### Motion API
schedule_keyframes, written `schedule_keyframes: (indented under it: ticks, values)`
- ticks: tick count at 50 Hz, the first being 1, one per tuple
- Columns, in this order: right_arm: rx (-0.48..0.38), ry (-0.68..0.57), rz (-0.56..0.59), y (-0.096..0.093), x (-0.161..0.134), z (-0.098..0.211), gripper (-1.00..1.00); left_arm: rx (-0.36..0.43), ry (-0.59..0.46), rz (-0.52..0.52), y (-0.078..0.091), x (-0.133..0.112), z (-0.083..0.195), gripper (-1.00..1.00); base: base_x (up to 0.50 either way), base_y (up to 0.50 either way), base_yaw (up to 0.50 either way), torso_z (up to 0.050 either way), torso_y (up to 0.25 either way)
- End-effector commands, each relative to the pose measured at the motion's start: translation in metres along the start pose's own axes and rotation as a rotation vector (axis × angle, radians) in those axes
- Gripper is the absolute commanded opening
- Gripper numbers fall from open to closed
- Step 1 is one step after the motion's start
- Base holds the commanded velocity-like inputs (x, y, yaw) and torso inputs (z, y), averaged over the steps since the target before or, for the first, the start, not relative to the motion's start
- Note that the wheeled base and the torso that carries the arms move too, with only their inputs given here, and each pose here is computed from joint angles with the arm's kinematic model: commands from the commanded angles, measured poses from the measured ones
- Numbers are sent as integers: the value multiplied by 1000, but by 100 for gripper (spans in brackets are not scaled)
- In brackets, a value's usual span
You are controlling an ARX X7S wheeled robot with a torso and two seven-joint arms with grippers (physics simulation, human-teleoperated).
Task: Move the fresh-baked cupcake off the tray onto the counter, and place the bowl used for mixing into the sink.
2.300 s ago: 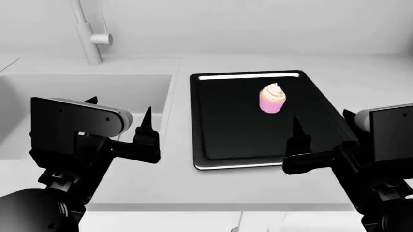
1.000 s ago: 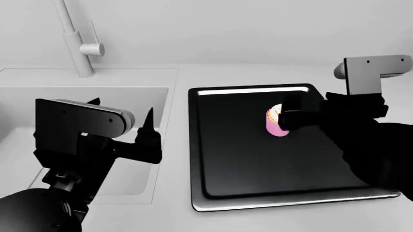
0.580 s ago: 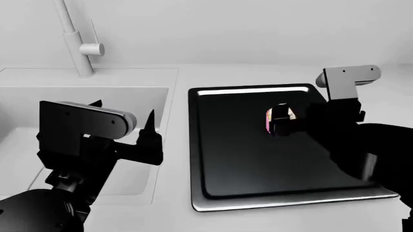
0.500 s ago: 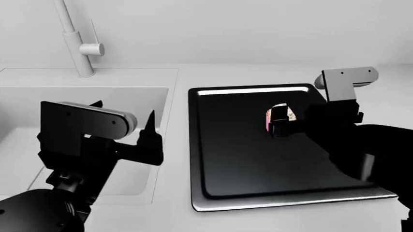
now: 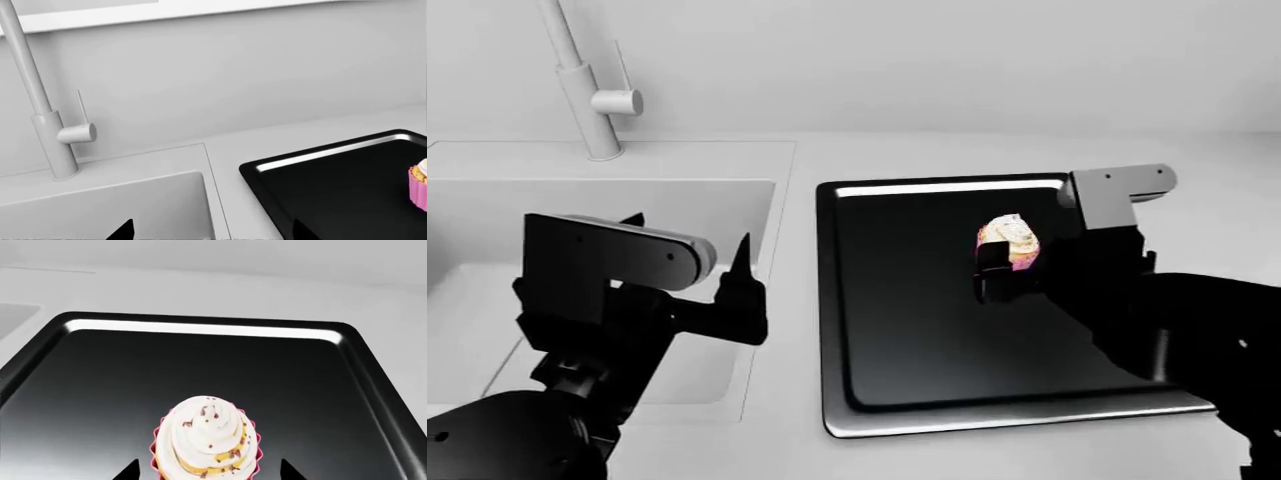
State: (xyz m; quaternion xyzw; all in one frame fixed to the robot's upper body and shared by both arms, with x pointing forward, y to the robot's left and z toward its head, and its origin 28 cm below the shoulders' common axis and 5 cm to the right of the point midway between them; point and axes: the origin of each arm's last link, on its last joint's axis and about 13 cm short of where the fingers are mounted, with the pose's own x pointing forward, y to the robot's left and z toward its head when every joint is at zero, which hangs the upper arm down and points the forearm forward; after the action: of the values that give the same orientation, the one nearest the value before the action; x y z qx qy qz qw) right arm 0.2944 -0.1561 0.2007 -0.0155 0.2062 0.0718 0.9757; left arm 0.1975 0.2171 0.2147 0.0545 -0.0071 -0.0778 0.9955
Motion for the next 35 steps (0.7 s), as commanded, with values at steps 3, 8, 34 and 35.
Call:
schedule_keyframes:
  ticks: [3, 8, 34, 35]
  values:
    - [-4, 16, 3, 0, 13, -2, 100, -3, 9, -2, 0, 2, -3, 100, 0, 0, 0, 0, 0]
    - [-7, 23, 17, 1, 19, -3, 100, -3, 20, -3, 0, 3, -6, 100, 0, 0, 0, 0, 0]
    - [-27, 47, 11, 1, 27, -9, 100, -11, 28, 2, 1, 4, -10, 100, 0, 0, 0, 0, 0]
    - [-27, 47, 11, 1, 27, -9, 100, -10, 27, 1, 1, 4, -9, 100, 0, 0, 0, 0, 0]
